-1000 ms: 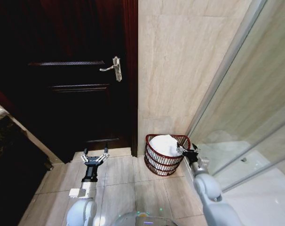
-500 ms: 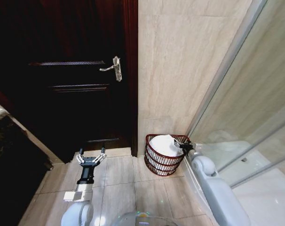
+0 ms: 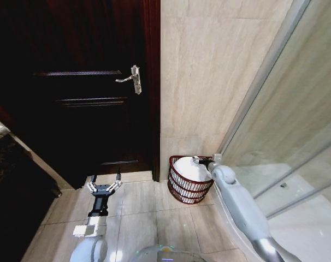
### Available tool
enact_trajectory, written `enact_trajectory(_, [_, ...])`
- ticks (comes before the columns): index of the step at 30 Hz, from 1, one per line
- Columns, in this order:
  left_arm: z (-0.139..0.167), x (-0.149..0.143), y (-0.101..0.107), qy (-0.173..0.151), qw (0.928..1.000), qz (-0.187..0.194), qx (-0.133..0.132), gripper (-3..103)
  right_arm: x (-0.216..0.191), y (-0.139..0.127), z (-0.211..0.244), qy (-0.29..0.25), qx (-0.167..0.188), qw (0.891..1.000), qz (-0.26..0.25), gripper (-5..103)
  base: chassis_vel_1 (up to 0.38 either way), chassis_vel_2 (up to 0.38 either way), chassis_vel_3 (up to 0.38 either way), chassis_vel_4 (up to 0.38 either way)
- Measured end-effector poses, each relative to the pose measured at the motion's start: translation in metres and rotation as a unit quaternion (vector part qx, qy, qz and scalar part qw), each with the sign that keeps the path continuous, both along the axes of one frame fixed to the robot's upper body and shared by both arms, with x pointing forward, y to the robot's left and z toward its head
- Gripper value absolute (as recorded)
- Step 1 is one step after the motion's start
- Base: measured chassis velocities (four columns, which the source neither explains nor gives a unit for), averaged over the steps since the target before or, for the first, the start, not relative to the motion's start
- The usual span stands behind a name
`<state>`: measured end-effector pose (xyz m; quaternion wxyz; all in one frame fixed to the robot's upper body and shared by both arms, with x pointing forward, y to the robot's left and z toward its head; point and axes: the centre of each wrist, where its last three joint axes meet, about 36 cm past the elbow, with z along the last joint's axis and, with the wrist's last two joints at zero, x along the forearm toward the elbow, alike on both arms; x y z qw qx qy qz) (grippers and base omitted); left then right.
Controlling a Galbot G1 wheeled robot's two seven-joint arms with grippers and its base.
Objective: Discard the used towel into the hamper.
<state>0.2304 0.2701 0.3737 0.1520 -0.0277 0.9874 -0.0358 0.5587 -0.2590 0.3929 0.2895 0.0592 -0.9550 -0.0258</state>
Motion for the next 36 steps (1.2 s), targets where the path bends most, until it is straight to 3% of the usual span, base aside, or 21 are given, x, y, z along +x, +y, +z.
enact_trajectory(7, [-0.005,0.003,0.003,0.001,1.0000,0.005,-0.005,100,0.022,0.013,-0.005,0.012,0.010,1.000,0.000,100,0.000,0.000,0.000,0.000])
enact_trajectory(24, [-0.006,0.011,0.003,-0.002,0.9999,0.006,-0.010,100,0.030,0.009,-0.020,0.032,0.026,0.999,0.004,100,0.000,0.000,0.000,0.000])
enact_trajectory(36, [-0.003,0.010,0.003,-0.005,0.9999,0.006,-0.012,100,0.025,0.020,-0.037,0.069,0.042,0.997,0.019,100,0.000,0.000,0.000,0.000])
